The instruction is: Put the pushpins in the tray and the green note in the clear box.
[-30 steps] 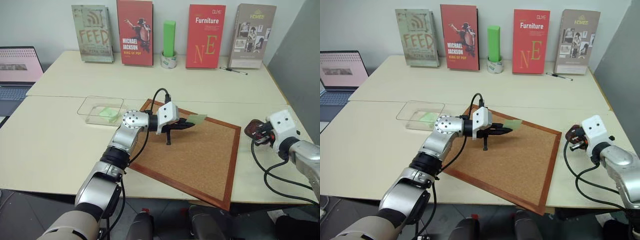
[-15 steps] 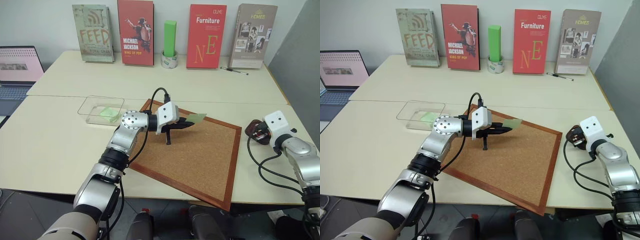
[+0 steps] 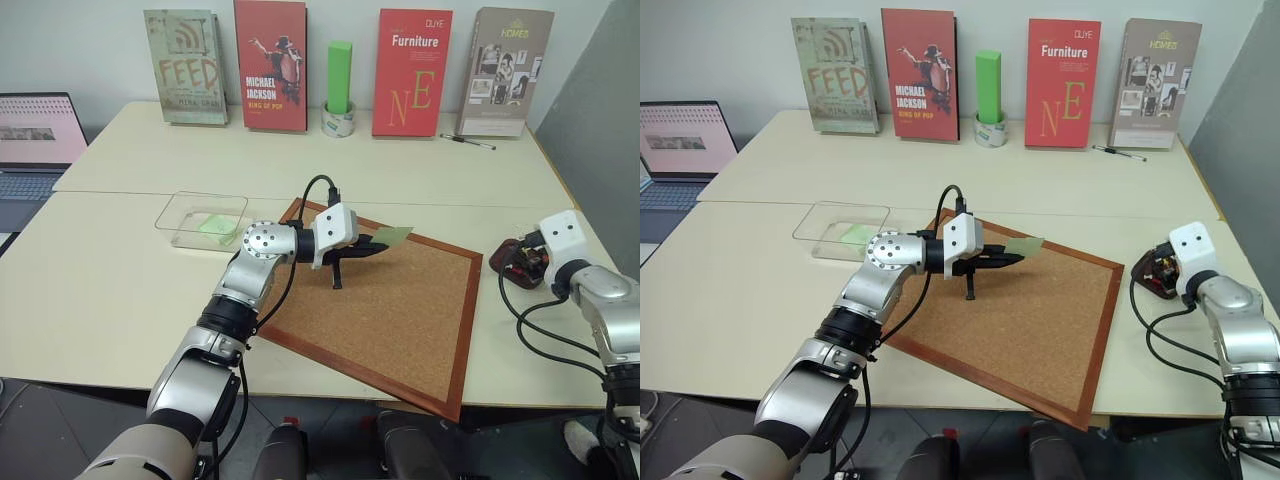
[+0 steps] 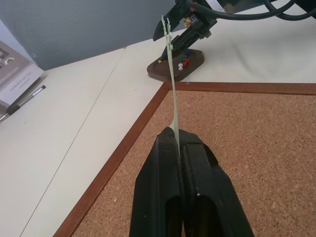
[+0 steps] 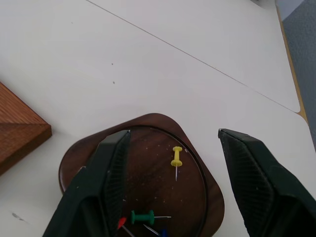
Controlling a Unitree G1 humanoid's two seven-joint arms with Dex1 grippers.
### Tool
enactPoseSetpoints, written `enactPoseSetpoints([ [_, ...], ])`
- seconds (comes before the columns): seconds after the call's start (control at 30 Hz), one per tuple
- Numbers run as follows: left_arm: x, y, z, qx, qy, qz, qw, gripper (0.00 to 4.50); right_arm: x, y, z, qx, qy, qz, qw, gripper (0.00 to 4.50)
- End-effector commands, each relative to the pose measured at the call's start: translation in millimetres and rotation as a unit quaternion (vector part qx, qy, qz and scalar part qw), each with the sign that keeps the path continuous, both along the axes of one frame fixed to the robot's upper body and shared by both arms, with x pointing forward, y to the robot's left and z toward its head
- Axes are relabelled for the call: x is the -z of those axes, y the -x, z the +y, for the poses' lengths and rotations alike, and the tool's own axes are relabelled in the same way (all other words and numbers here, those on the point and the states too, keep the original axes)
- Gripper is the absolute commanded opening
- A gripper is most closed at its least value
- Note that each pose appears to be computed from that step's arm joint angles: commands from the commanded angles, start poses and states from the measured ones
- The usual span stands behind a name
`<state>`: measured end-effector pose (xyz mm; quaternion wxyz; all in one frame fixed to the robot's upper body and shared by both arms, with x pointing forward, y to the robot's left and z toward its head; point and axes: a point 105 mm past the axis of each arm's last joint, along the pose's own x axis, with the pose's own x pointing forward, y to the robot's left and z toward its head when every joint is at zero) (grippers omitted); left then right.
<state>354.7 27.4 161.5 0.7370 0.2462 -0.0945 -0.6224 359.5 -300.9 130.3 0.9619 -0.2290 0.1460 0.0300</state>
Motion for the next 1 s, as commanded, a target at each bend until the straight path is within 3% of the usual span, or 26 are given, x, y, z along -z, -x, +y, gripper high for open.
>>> enactPoseSetpoints([
  [0.03,-17,-4,-1,-0.01,0.018,-0.013,1.0,0.0,-35,1,8,-0.024,-0.005,-0.048,0.999,2.96],
  [0.2,-33,-18,20,-0.07,0.022,-0.009,0.997,0.0,-64,13,65,-0.172,-0.046,-0.085,0.98,2.96],
  [0.27,-45,-28,49,-0.129,0.023,0.001,0.991,0.0,-77,29,111,-0.286,-0.068,-0.095,0.951,2.96],
  [0.37,-53,-35,98,-0.212,-0.007,0.002,0.977,0.0,-84,44,155,-0.38,-0.064,-0.093,0.918,2.96],
  [0.47,-58,-42,136,-0.281,-0.036,-0.007,0.959,0.0,-89,46,179,-0.422,-0.07,-0.098,0.898,2.96],
  [0.6,-73,-59,199,-0.404,-0.054,-0.015,0.913,0.0,-91,48,220,-0.489,-0.079,-0.083,0.865,2.96],
  [0.77,-65,-70,243,-0.482,-0.106,-0.023,0.87,0.0,-83,33,241,-0.495,-0.049,-0.069,0.865,2.96],
  [1.0,-43,-71,260,-0.505,-0.15,-0.008,0.85,0.0,-75,38,247,-0.503,-0.038,-0.055,0.861,2.96],
])
